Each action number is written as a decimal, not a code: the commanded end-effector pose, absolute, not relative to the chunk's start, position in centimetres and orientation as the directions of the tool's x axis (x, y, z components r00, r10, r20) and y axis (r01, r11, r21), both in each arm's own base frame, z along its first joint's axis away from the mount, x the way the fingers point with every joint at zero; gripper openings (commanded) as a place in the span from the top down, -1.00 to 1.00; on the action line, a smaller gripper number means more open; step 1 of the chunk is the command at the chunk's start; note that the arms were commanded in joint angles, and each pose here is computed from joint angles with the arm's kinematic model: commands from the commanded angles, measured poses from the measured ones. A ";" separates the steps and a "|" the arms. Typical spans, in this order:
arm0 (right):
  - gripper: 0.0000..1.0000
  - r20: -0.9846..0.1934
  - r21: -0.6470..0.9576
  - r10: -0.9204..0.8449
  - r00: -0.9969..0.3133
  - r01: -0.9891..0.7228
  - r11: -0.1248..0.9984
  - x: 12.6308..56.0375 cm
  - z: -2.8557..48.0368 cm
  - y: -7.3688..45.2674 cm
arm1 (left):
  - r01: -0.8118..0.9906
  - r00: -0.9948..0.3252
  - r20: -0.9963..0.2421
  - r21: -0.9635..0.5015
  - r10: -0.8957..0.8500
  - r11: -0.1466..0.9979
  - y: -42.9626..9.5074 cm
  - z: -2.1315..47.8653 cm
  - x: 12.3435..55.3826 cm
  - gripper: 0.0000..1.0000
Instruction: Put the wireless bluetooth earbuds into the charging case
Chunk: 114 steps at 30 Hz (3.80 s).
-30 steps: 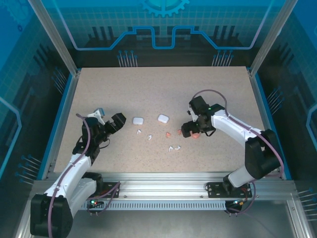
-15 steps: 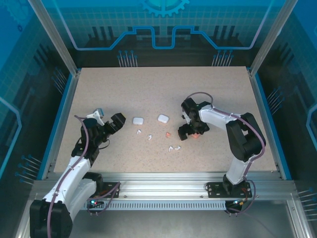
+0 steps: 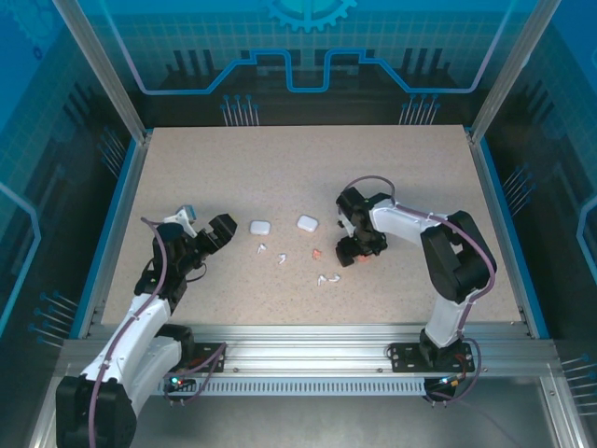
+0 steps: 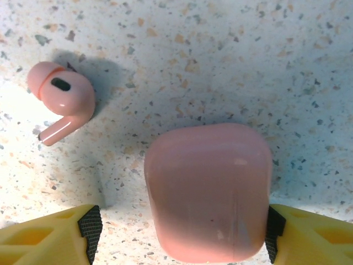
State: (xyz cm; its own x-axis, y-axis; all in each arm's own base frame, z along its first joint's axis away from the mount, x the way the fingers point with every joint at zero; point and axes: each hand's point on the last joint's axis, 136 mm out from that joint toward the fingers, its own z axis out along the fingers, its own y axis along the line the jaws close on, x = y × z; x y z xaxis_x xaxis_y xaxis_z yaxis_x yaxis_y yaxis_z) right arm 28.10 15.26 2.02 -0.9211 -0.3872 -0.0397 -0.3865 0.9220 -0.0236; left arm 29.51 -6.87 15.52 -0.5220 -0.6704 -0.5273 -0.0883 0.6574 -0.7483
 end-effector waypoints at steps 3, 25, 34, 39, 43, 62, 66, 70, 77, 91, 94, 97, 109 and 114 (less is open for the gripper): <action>-0.49 0.007 -0.072 -0.410 -0.912 -0.410 0.909 27.5 1.5 14.9 | -0.091 -0.531 -0.524 -0.746 -0.666 0.660 -7.0 15.3 29.3 -0.97; 0.11 -0.152 -0.177 -0.458 -0.876 -0.431 0.885 29.3 3.5 14.2 | 0.117 -0.623 -0.519 -0.802 -0.586 0.585 -11.3 18.6 29.4 -0.98; 0.14 -0.413 -0.222 -0.578 -0.704 -0.537 0.814 29.0 9.8 15.3 | 0.238 -0.783 -0.470 -0.831 -0.407 0.502 -17.3 20.8 29.3 -0.90; 0.14 -0.638 -0.198 -0.592 -0.492 -0.638 0.744 27.2 14.1 18.3 | 0.314 -0.858 -0.445 -0.850 -0.257 0.424 -22.0 21.5 28.9 -0.76; 0.15 -0.703 -0.212 -0.598 -0.385 -0.689 0.693 25.7 15.8 19.4 | 0.367 -0.881 -0.446 -0.855 -0.159 0.368 -25.4 22.1 28.4 -0.62; 0.16 -0.721 -0.278 -0.651 -0.237 -0.761 0.586 23.7 18.3 22.6 | 0.436 -0.898 -0.434 -0.852 0.073 0.291 -32.7 21.0 26.0 -0.37; 0.16 -0.737 -0.267 -0.636 -0.230 -0.766 0.585 23.6 18.9 22.8 | 0.439 -0.898 -0.431 -0.853 0.091 0.284 -33.5 20.9 25.8 -0.26; 0.16 -0.751 -0.257 -0.621 -0.223 -0.768 0.586 23.5 19.5 23.1 | 0.432 -0.901 -0.420 -0.856 0.105 0.283 -34.0 20.6 25.8 -0.20; 0.16 -0.746 -0.268 -0.625 -0.228 -0.757 0.596 23.9 19.6 23.0 | 0.423 -0.906 -0.400 -0.859 0.138 0.288 -34.7 19.8 25.4 -0.03; 0.15 -0.714 -0.282 -0.655 -0.247 -0.756 0.591 24.5 19.1 22.9 | 0.433 -0.901 -0.400 -0.858 0.170 0.278 -35.3 19.8 25.0 0.50; 0.11 -0.715 -0.260 -0.645 -0.269 -0.754 0.603 24.6 19.1 22.6 | 0.438 -0.898 -0.406 -0.856 0.169 0.275 -35.2 20.0 24.9 0.62; -0.22 -0.710 -0.201 -0.633 -0.308 -0.773 0.602 24.1 19.0 22.3 | 0.465 -0.885 -0.438 -0.840 0.159 0.280 -35.0 20.5 25.0 0.67; -1.00 -0.906 0.079 -0.311 -0.286 -0.838 0.539 20.8 25.9 22.0 | 0.663 -0.690 -0.724 -0.647 -0.029 0.377 -32.2 24.5 26.9 0.73; -1.00 -0.948 0.197 -0.112 -0.298 -0.825 0.530 21.4 28.6 21.3 | 0.747 -0.553 -0.825 -0.555 -0.121 0.366 -30.8 26.4 26.4 0.80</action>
State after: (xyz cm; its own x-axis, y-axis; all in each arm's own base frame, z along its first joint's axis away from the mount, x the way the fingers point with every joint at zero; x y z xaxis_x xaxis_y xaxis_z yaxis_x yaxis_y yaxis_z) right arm 21.82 20.55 27.01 -0.2758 -0.2393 -0.9310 -0.8005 0.5934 0.0846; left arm 26.29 -31.41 24.06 -0.6930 -0.0478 -0.7194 0.6561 0.3717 -0.6568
